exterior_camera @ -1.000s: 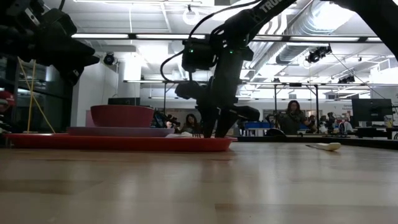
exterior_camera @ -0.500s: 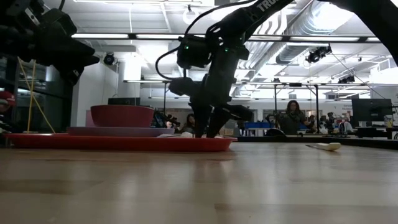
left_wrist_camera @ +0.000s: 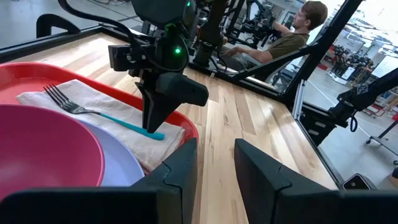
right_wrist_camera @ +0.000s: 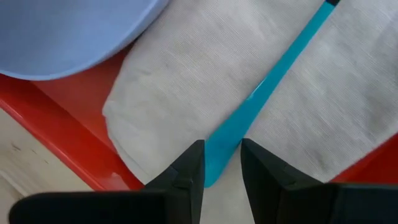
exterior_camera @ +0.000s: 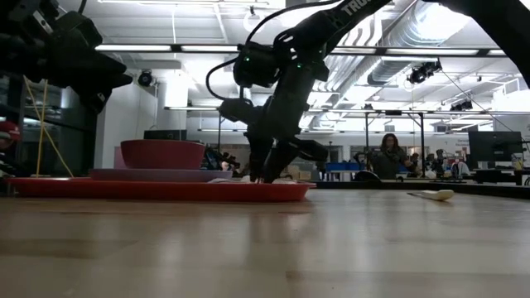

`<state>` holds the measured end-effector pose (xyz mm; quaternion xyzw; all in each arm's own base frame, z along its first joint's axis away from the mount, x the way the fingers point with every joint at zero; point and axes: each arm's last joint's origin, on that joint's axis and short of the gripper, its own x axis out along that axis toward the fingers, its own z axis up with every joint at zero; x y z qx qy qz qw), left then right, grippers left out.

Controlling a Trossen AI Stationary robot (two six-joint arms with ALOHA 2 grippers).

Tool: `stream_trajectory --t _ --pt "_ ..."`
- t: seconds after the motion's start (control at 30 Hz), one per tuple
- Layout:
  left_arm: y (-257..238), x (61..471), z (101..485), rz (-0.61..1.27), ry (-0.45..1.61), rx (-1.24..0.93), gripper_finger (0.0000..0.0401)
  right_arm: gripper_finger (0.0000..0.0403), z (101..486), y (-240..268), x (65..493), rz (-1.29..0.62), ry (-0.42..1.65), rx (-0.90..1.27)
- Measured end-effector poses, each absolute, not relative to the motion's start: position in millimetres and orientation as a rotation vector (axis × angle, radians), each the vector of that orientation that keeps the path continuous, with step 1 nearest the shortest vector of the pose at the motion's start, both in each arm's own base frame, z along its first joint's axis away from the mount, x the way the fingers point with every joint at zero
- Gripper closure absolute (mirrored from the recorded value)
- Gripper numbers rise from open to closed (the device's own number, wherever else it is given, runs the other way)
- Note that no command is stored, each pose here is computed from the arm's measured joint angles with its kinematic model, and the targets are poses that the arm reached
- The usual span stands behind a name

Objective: Set up tray
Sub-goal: Put the blue fork on the white table napkin on the red serving tray

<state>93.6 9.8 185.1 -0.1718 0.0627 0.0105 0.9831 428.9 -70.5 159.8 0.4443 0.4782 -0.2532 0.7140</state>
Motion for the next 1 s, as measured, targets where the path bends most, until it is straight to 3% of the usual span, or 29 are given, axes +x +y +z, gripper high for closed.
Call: stream_trajectory --t 1.0 --pt "9.8 93.6 185.1 0.021 0.126 -0.346 0.0263 0.0321 167.4 -69.7 432.7 -0.488 1.019 0.991"
